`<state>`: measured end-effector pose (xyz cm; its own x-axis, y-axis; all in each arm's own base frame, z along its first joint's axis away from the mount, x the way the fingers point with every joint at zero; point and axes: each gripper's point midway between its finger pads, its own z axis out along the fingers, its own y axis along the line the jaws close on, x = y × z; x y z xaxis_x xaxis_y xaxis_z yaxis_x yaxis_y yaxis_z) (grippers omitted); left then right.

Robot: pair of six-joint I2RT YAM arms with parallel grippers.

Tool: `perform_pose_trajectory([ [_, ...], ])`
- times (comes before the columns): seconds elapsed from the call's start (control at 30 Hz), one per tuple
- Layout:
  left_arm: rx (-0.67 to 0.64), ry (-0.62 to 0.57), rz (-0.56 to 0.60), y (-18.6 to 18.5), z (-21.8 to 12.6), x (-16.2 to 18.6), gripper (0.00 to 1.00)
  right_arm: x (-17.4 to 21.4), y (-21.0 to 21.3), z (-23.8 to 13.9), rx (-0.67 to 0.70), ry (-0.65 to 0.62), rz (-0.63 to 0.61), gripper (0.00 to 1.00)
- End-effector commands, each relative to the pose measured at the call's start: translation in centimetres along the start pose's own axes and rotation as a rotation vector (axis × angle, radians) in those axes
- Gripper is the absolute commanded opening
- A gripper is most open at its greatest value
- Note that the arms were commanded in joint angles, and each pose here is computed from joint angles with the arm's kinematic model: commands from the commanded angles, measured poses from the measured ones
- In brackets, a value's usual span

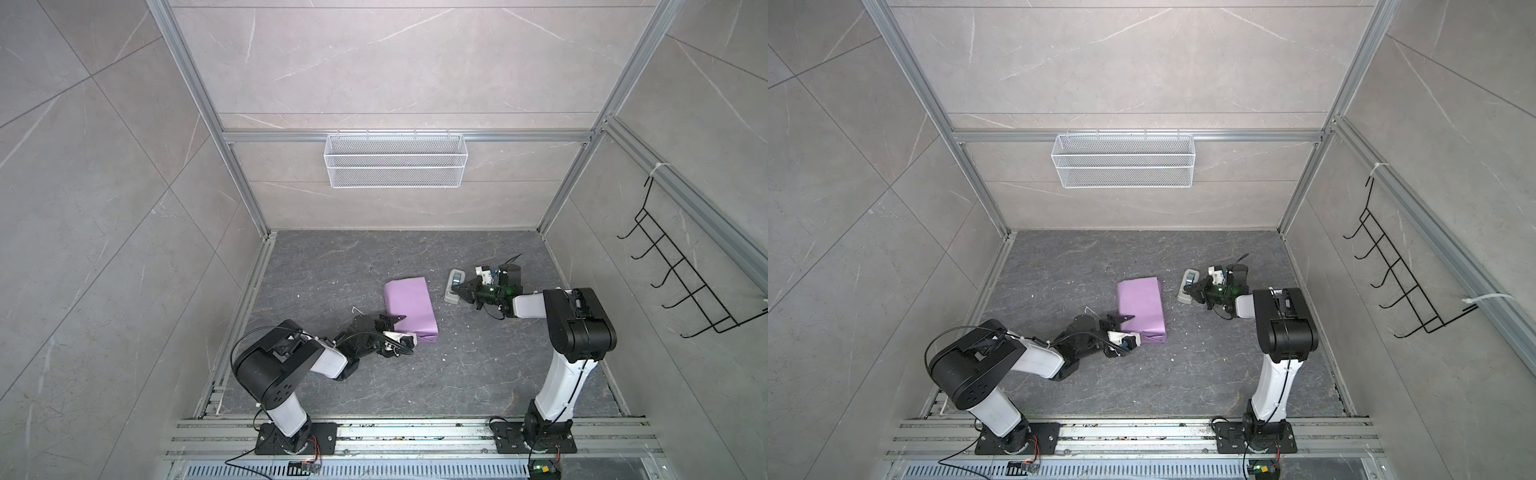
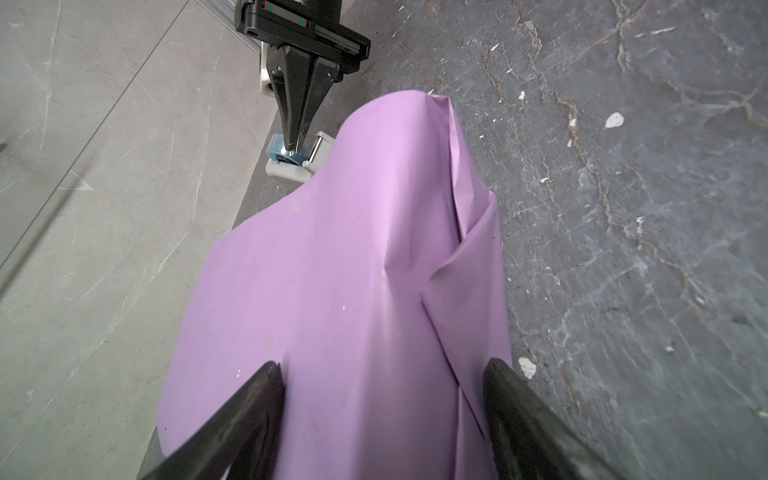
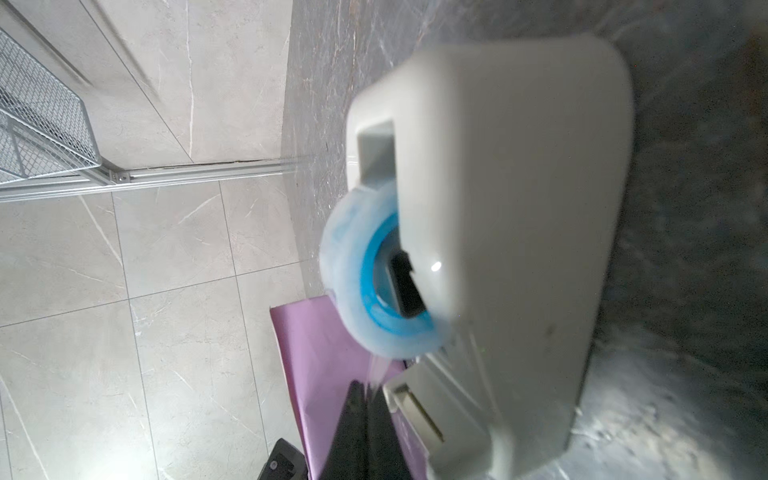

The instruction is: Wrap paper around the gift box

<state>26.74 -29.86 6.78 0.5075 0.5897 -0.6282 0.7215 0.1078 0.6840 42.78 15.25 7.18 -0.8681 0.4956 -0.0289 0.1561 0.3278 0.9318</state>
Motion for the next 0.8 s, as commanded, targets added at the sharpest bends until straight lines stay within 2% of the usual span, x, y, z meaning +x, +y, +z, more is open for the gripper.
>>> perform_pose_trajectory([
  [0.0, 0.06, 0.055, -0.068, -1.5, 0.0, 1.6, 0.77, 1.7, 2.5, -0.2, -0.076, 0.065, -0.02, 0.0],
  [0.77, 0.058, 0.059, -0.069, -1.5, 0.1, 1.7, 0.77, 4.3, 1.9, -0.7, -0.06, 0.081, -0.015, 0.0],
])
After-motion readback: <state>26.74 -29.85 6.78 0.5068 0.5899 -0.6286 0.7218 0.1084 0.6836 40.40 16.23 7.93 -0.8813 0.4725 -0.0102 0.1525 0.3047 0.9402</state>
